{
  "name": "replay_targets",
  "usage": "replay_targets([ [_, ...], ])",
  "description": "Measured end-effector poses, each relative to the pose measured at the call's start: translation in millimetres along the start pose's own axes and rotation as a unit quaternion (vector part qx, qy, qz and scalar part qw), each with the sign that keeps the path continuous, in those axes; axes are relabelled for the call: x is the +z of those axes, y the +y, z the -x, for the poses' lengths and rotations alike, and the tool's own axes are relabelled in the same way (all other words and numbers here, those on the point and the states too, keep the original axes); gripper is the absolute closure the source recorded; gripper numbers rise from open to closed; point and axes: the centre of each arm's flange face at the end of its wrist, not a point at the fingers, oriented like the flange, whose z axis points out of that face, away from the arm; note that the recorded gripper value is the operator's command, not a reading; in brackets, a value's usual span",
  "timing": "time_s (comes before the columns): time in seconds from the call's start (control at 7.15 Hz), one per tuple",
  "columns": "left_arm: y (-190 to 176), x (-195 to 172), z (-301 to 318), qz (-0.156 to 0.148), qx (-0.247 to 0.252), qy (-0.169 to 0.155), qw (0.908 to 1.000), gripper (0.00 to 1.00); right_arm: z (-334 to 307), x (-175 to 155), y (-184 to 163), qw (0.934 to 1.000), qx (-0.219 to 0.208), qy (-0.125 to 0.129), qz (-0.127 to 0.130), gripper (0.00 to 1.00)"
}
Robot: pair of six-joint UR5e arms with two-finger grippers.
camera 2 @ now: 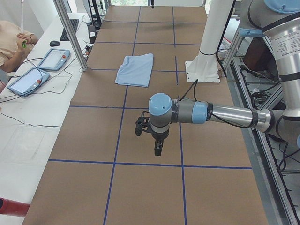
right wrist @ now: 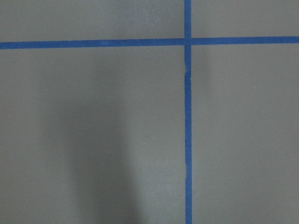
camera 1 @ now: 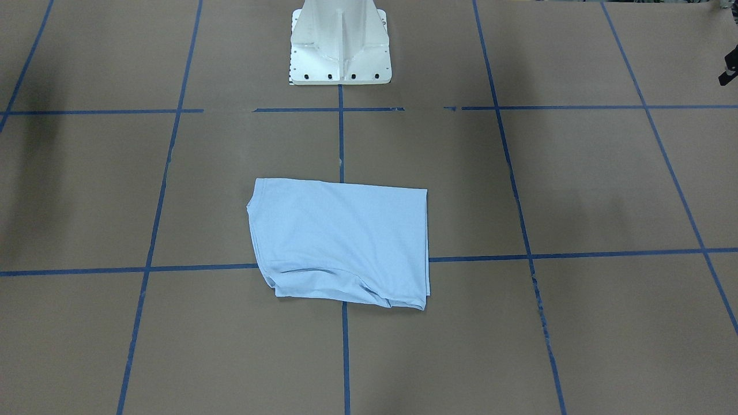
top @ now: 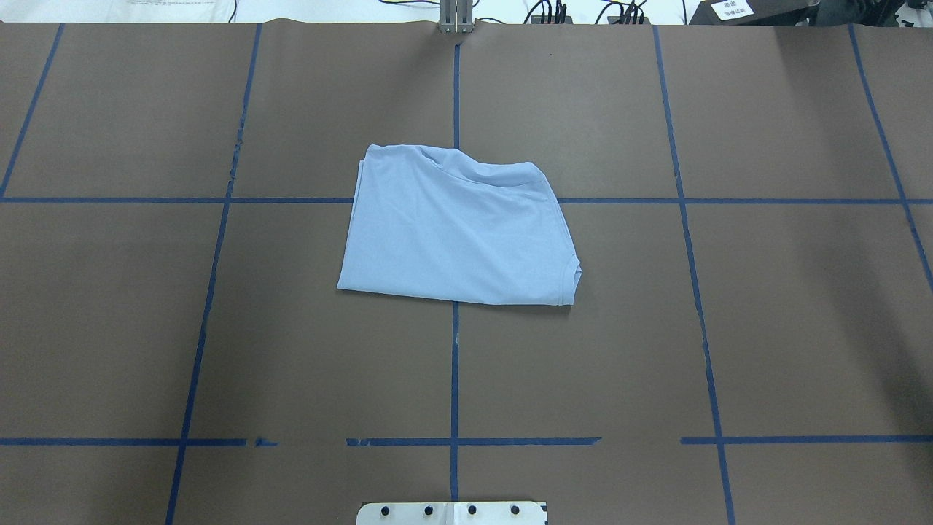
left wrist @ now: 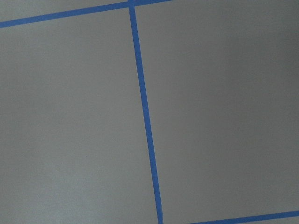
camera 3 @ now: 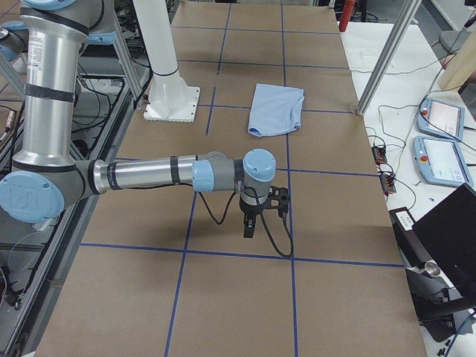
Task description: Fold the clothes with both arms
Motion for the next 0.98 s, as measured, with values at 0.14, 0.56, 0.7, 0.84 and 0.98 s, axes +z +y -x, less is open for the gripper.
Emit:
replay_targets([
  [0.14,-3.3,-0.5,-0.2,-0.002,0.001,0.000,1.0000,0.00,0.7,-0.3,0.0,1.0000,-0.001,-0.003,0.000,0.00],
  [0.56,-5.1,4.9,4.8,0.002,-0.003,0.001,1.0000,0.00,2.6,-1.6,-1.1,1.0000,-0.003,-0.005,-0.001,0.00],
  [0.7,-5.4,4.7,4.6,0.002,-0.002,0.002,1.0000,0.00,3.5,-2.5,-1.3,1.0000,-0.003,-0.005,-0.002,0.00],
  [0.84,-5.7,3.8,3.7,0.001,-0.002,0.002,1.0000,0.00,3.7,-3.8,-1.5,1.0000,-0.003,-0.005,-0.004,0.00],
  [0.98,-5.8,3.3,3.2,0.001,-0.002,0.002,1.0000,0.00,3.4,-5.0,-1.5,1.0000,-0.002,-0.006,-0.005,0.00],
])
